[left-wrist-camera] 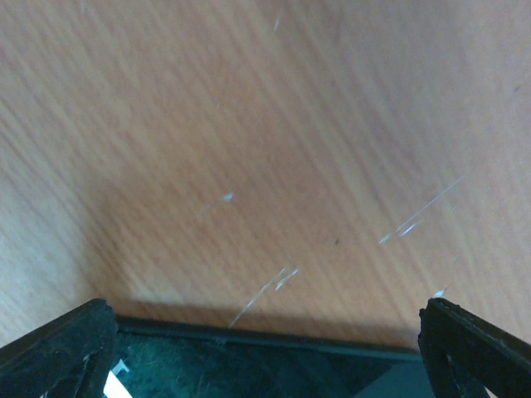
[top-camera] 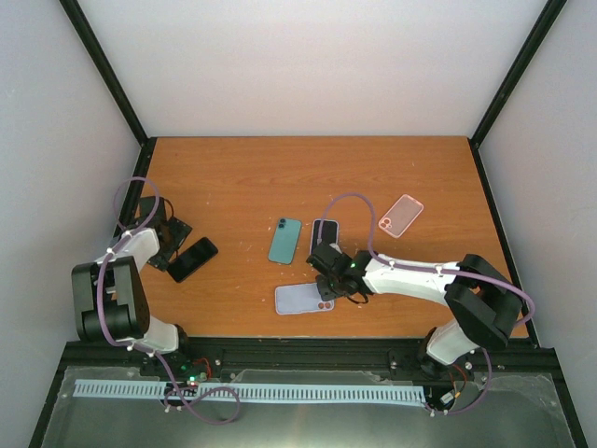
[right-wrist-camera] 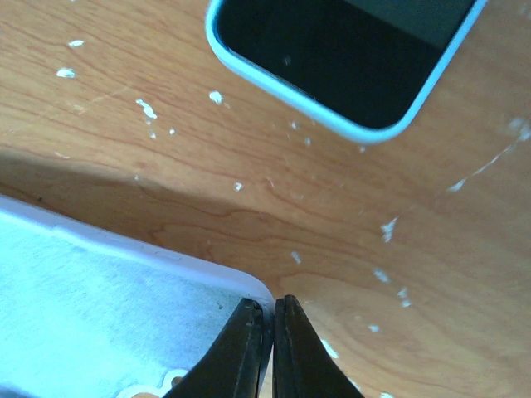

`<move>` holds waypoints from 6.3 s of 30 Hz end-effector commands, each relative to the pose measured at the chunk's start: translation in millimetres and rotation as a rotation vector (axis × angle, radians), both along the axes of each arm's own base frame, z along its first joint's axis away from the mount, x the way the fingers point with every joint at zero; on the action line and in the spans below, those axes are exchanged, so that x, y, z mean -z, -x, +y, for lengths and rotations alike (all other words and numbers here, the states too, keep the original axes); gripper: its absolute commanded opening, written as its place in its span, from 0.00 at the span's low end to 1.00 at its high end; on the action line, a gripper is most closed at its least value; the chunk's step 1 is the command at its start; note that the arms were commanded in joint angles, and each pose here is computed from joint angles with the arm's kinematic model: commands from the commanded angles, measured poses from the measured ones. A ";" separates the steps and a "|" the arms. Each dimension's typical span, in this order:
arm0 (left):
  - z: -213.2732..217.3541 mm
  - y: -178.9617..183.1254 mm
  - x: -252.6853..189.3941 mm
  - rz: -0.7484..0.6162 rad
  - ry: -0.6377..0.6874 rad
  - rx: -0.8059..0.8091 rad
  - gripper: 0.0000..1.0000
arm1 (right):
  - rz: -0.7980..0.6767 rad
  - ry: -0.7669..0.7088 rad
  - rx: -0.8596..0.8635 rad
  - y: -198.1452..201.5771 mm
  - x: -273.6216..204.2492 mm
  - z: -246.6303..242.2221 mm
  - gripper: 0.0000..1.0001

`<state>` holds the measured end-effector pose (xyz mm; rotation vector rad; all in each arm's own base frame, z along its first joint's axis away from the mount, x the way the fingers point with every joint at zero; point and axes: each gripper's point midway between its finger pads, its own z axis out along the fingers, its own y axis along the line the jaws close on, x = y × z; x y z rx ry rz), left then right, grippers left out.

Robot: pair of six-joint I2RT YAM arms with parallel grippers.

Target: Put the phone into the phone case

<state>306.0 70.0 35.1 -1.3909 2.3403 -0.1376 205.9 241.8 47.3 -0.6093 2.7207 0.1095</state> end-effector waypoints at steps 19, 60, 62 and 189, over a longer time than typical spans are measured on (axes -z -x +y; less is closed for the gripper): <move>-163.5 18.8 -10.4 -0.009 0.329 0.219 0.99 | -0.120 0.078 -0.002 -63.4 -41.9 -53.8 0.03; -42.4 47.8 26.6 0.030 0.272 0.068 1.00 | -0.189 -0.131 -0.006 -60.2 -73.4 -35.3 0.03; -54.1 41.5 22.2 0.010 0.286 0.099 1.00 | -0.188 -0.116 -0.007 -60.1 -70.2 -37.5 0.03; -399.1 110.7 -29.8 -0.118 0.581 1.286 0.48 | 0.071 -0.644 0.387 15.7 -44.2 -25.0 0.43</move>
